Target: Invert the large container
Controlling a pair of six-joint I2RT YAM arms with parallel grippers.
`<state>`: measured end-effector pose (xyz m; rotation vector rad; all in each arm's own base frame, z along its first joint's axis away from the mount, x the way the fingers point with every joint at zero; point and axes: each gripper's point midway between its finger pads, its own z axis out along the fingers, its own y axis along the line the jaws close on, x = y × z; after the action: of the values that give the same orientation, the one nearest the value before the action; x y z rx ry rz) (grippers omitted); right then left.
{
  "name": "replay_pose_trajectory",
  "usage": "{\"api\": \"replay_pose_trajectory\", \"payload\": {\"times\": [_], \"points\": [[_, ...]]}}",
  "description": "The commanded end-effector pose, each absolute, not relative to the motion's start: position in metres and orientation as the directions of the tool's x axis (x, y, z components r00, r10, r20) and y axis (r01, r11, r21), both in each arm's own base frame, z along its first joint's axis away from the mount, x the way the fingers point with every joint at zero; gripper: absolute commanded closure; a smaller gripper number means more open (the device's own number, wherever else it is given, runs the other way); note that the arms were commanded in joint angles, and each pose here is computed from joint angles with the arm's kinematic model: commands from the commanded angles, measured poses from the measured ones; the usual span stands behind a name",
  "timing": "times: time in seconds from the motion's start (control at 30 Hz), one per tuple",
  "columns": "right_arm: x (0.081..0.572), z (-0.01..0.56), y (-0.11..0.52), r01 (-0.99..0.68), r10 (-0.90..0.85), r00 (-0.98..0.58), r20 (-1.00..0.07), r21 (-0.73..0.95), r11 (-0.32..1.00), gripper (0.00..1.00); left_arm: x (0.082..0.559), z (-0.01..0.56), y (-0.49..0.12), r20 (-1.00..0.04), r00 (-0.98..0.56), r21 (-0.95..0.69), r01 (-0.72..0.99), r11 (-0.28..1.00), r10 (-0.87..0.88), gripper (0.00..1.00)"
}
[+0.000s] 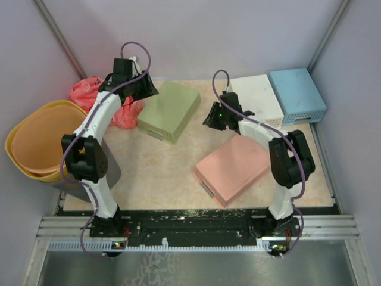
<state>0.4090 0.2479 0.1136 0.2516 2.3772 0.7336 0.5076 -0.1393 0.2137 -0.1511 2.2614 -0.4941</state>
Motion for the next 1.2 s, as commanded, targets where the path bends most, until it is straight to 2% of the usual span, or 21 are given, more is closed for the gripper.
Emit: {"api": "replay_pose_trajectory", "payload": {"times": [0.0,0.17,0.4,0.53,0.63,0.73,0.83,0.97,1.07,1.17], "points": [[0.444,0.127,0.265,-0.011,0.371,-0.745,-0.554,0.567,0.824,0.66,0.483,0.264,-0.160,-0.763,-0.617,-0.364,0.168,0.916,-0.190,0.39],[0.490,0.094,0.286,0.036,0.381,-0.754,-0.534,0.547,0.837,0.67,0.457,0.288,-0.175,-0.781,-0.606,-0.357,0.240,0.903,-0.148,0.36],[0.566,0.083,0.351,-0.034,0.361,-0.754,-0.549,0.582,0.813,0.67,0.430,0.324,-0.159,-0.827,-0.538,-0.328,0.230,0.916,-0.162,0.27],[0.598,0.120,0.407,-0.215,0.404,-0.705,-0.583,0.719,0.661,0.66,0.421,0.323,-0.160,-0.820,-0.542,-0.354,0.230,0.907,-0.182,0.25],[0.590,0.144,0.444,-0.353,0.422,-0.699,-0.578,0.791,0.499,0.63,0.418,0.312,-0.166,-0.800,-0.569,-0.382,0.240,0.892,-0.190,0.25],[0.576,0.180,0.453,-0.439,0.386,-0.687,-0.615,0.776,0.453,0.59,0.418,0.304,-0.170,-0.788,-0.586,-0.397,0.252,0.882,-0.187,0.25],[0.568,0.212,0.427,-0.439,0.345,-0.650,-0.677,0.706,0.555,0.56,0.416,0.312,-0.175,-0.801,-0.569,-0.406,0.290,0.867,-0.185,0.25],[0.547,0.243,0.342,-0.311,0.357,-0.595,-0.720,0.616,0.724,0.54,0.411,0.332,-0.183,-0.835,-0.514,-0.415,0.360,0.836,-0.193,0.24],[0.511,0.254,0.261,-0.190,0.401,-0.549,-0.733,0.577,0.794,0.52,0.406,0.332,-0.194,-0.846,-0.506,-0.410,0.413,0.814,-0.169,0.24],[0.453,0.249,0.181,-0.038,0.416,-0.513,-0.751,0.504,0.863,0.49,0.399,0.320,-0.219,-0.845,-0.525,-0.392,0.475,0.788,-0.104,0.24]]}}
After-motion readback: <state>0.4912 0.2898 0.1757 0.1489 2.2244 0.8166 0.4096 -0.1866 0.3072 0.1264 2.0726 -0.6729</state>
